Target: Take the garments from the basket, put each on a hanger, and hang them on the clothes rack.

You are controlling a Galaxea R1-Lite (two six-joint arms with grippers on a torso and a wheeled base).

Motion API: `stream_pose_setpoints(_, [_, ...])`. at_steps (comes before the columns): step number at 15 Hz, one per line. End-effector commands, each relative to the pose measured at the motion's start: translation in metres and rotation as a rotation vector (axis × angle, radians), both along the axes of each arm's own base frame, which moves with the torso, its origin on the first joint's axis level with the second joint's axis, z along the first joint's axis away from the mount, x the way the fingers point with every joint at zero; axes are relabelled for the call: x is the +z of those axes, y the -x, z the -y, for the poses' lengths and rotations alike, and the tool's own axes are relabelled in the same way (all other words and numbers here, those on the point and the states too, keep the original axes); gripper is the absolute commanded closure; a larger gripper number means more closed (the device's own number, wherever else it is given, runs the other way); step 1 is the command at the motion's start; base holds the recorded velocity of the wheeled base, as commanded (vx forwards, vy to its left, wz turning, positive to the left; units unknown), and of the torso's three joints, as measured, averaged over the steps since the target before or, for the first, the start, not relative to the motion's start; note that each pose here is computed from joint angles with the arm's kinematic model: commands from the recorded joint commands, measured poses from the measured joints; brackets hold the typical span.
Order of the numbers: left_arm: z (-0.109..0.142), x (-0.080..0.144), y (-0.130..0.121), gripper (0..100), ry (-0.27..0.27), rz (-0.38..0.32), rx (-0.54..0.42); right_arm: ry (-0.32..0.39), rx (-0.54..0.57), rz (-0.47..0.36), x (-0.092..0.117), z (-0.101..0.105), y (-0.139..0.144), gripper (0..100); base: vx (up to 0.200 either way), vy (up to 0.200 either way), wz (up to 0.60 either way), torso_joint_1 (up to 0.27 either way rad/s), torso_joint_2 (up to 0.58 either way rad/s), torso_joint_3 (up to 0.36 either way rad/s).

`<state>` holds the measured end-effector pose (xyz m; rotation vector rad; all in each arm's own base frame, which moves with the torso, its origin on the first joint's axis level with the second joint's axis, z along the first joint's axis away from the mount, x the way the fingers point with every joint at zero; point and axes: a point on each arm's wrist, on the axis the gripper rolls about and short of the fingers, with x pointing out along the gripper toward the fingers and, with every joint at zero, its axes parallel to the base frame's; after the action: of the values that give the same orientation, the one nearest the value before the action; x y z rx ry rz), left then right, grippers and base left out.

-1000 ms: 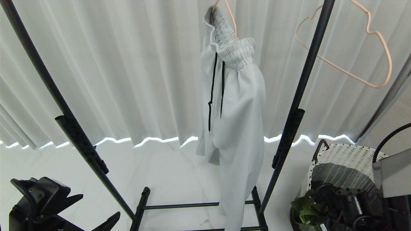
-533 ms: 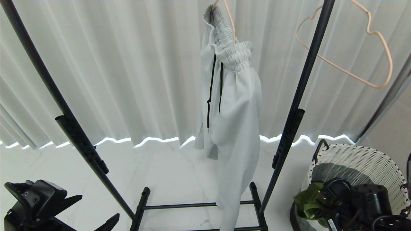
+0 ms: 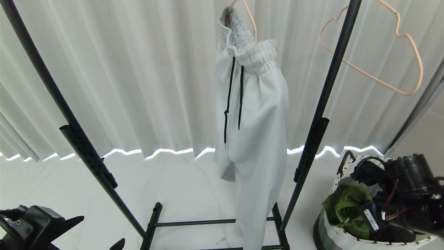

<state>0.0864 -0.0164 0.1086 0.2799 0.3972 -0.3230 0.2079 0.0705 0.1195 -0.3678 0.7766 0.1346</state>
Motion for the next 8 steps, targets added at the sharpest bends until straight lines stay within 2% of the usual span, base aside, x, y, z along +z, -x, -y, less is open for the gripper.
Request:
stream_pose_setpoints(1, [0.0,0.001,0.0,0,0.001,0.007,0.001,-0.089,-0.017,0.155,0.079,0.002,0.01,100,0.0,0.0,0.0,0.0,0.0,0.0])
stream_pose_setpoints(5, [0.0,0.0,0.0,0,-0.054,0.018,-0.024,-0.156,-0.005,0.143,0.134,-0.006,0.026,100,0.0,0.0,0.0,0.0,0.0,0.0])
stream_pose_setpoints(8, [0.0,0.001,0.0,0,-0.058,0.019,-0.026,-0.209,0.043,0.13,0.157,-0.019,0.039,100,-0.2,0.0,0.0,0.002,0.0,-0.001])
